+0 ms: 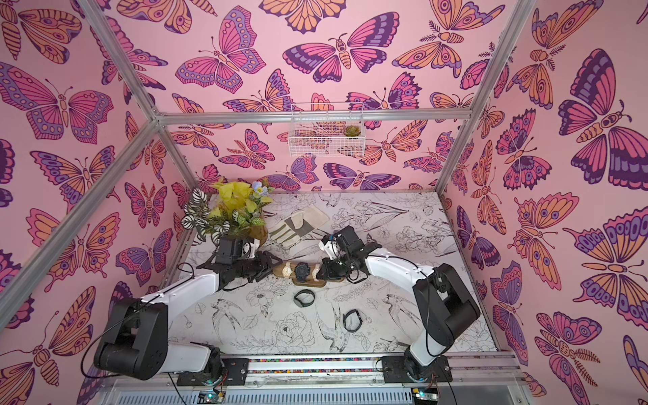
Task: Place watch on stand
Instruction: Adjust the watch on the stand.
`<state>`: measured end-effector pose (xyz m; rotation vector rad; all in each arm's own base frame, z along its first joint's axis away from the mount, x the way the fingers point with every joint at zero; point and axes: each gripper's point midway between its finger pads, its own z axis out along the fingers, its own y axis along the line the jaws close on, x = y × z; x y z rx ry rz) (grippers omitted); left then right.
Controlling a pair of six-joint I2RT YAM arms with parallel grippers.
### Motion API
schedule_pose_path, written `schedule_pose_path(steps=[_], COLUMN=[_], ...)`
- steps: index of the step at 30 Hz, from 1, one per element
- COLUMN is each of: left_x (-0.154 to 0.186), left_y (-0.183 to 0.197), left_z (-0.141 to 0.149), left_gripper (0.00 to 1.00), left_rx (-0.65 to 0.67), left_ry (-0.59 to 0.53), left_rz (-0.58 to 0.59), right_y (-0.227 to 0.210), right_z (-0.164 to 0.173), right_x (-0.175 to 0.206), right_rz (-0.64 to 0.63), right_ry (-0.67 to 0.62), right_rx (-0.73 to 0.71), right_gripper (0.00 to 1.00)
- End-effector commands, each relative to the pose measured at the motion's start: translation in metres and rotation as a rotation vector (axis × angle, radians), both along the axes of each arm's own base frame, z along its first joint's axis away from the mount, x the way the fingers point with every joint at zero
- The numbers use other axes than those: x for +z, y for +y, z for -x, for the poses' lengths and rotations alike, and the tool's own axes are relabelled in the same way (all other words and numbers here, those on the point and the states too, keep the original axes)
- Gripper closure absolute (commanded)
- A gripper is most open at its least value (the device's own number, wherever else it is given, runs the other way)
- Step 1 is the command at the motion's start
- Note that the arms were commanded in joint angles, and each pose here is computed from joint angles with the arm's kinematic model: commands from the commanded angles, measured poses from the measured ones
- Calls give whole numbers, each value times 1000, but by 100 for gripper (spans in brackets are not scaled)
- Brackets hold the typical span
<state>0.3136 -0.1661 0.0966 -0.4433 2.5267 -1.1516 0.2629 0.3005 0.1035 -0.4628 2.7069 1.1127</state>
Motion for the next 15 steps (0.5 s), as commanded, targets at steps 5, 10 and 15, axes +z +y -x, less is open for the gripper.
schedule_pose_path(steps=[5, 10, 15], left_x=[4, 6, 12], left_y=[-5, -6, -6], left_z=[5, 5, 4], left_gripper=[41, 41, 41], left_rx=[-28, -29, -30], left_ry=[-20, -23, -38], left_rz=[22, 25, 31], right_y=[6, 7, -3], right_z=[-10, -9, -1], right_x=[-2, 6, 14], right_rz=[11, -2, 27], right_ry=[-19, -29, -54], right_rx=[6, 12, 16], right_gripper=[100, 100, 100])
